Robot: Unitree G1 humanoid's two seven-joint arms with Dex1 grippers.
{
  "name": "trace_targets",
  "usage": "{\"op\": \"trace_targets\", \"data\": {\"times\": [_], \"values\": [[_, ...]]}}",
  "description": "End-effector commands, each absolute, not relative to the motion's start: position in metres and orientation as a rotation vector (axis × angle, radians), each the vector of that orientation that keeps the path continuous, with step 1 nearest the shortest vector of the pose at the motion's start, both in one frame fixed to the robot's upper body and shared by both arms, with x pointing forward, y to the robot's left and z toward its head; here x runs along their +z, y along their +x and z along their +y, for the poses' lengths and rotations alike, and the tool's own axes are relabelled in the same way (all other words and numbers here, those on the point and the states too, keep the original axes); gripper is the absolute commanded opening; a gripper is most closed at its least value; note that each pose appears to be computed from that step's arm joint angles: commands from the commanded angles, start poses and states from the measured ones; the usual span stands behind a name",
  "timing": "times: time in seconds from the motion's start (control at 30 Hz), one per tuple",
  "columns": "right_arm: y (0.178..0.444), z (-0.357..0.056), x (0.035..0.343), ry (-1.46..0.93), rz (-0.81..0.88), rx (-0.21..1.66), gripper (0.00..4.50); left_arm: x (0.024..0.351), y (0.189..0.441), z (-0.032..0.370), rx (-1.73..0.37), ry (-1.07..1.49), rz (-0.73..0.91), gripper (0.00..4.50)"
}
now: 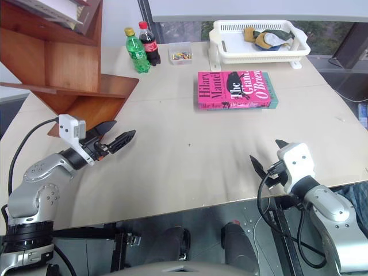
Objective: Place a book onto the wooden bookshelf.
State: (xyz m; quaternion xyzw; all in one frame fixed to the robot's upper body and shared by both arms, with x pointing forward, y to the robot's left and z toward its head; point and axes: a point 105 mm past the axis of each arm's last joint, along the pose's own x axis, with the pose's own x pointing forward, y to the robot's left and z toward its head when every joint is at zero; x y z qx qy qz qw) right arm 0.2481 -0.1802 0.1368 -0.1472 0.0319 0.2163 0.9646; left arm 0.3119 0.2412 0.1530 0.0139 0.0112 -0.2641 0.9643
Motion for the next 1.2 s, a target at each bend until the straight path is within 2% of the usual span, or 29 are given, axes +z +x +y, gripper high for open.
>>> {"op": "trace_targets", "data": {"times": [0.03, 0.4, 0.63, 0.9, 1.07, 1.2], "values": [[0.248, -0.184, 0.148, -0.321, 0.03, 0.424, 4.5, 0.174, 0.305, 0.239, -0.577, 0.064, -0.042, 4.46], [0.251, -0.188, 0.15, -0.331, 0.026, 0.417, 4.5, 0.177, 0.303, 0.234, -0.652, 0.054, -0.045, 4.46], [0.261, -0.19, 0.163, -0.356, -0.027, 0.384, 4.5, 0.191, 0.287, 0.215, -0.845, 0.013, -0.082, 4.46], [0.288, -0.202, 0.158, -0.487, 0.012, 0.391, 4.5, 0.206, 0.289, 0.17, -0.892, 0.12, -0.173, 4.46], [0.311, -0.206, 0.164, -0.571, -0.014, 0.433, 4.5, 0.209, 0.299, 0.165, -0.791, 0.166, -0.155, 4.46], [0.331, -0.2, 0.168, -0.667, -0.043, 0.47, 4.5, 0.208, 0.298, 0.158, -0.825, 0.163, -0.132, 4.46]]}}
